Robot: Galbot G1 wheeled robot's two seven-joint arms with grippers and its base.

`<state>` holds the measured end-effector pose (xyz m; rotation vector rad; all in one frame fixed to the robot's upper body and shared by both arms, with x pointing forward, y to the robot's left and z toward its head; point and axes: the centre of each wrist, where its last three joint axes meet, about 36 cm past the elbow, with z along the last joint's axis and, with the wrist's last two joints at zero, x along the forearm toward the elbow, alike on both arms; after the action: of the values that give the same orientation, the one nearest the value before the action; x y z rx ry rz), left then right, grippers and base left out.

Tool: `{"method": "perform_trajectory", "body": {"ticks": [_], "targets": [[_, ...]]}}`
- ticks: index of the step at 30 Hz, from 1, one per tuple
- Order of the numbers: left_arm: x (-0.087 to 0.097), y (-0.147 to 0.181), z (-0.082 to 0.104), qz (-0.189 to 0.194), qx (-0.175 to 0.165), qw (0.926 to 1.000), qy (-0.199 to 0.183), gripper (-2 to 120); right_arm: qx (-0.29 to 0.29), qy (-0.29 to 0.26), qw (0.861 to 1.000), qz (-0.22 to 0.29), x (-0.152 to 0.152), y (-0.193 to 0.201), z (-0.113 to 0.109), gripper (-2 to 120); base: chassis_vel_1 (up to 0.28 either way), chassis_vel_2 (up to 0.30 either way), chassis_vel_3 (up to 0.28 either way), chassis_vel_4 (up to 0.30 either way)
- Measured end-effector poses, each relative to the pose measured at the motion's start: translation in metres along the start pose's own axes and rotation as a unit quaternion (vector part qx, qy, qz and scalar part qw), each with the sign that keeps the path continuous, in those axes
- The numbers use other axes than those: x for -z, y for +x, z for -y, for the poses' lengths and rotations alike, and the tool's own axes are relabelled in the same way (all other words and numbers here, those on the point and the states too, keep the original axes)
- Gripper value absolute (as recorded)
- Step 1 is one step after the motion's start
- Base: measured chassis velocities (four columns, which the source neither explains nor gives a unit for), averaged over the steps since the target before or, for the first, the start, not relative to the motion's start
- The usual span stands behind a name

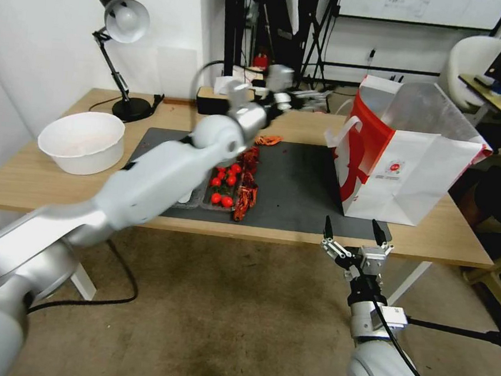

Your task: Pick up the trash from the table and place it into the takeout bag.

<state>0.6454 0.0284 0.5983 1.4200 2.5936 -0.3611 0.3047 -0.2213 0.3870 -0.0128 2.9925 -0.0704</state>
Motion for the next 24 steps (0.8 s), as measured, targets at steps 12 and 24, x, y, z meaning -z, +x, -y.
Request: {"method": "perform_trajectory", "body": {"ticks": [12,24], "targets": [[0.001,0.131,-0.052,0.006,0.088,0.9960,-0.008,100,0.004,0.001,1.000,-0.001,0.001,0.001,0.000,100,0.000,0.000,0.000,0.000],[0.010,0.297,-0.047,0.002,0.196,0.9782,-0.068,100,0.011,0.001,1.000,-0.011,-0.004,0.002,-0.005,100,0.000,0.000,0.000,0.000]]}}
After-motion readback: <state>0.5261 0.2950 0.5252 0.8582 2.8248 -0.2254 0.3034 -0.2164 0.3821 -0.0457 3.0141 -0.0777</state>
